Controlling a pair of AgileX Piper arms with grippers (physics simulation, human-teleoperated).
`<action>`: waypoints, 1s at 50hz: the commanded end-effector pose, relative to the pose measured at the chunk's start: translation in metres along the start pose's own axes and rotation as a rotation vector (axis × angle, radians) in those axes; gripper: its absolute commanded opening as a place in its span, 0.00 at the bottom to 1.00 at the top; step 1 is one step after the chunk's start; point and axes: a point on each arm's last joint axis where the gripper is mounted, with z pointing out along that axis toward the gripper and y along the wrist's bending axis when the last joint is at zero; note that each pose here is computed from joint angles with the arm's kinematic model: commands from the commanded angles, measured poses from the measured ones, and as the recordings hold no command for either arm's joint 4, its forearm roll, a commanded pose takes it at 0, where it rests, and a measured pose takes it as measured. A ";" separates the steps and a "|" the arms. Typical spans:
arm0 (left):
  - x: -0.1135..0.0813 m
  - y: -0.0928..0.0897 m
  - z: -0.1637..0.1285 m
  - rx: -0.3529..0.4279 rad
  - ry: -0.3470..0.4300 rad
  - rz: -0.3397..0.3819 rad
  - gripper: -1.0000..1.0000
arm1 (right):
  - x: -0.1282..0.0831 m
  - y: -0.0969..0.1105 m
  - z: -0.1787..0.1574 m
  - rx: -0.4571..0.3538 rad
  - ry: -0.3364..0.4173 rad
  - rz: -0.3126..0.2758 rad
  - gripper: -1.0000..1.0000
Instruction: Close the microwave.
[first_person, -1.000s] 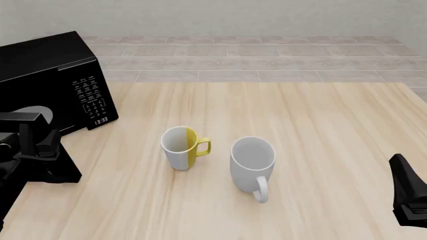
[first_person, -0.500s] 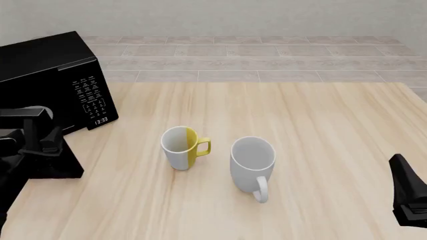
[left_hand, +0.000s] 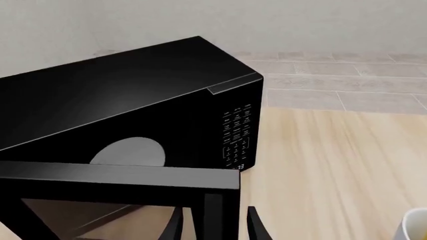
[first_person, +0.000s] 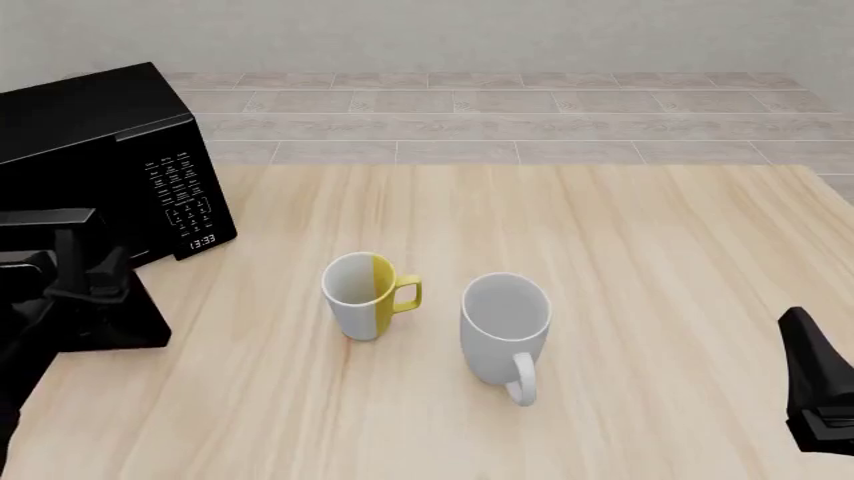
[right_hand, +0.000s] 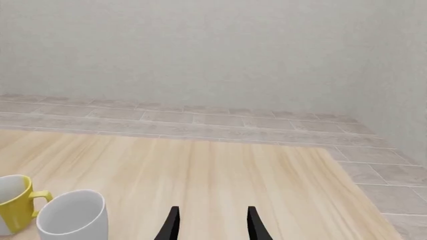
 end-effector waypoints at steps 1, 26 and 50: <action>-0.004 0.001 0.017 -0.012 0.003 0.003 1.00 | -0.001 0.000 0.000 0.000 -0.003 -0.001 1.00; -0.004 0.003 0.026 -0.023 0.006 0.010 1.00 | 0.001 0.000 0.000 -0.002 -0.001 -0.001 1.00; -0.009 0.006 0.031 -0.030 0.007 0.009 1.00 | 0.000 0.001 0.000 -0.010 -0.001 -0.002 1.00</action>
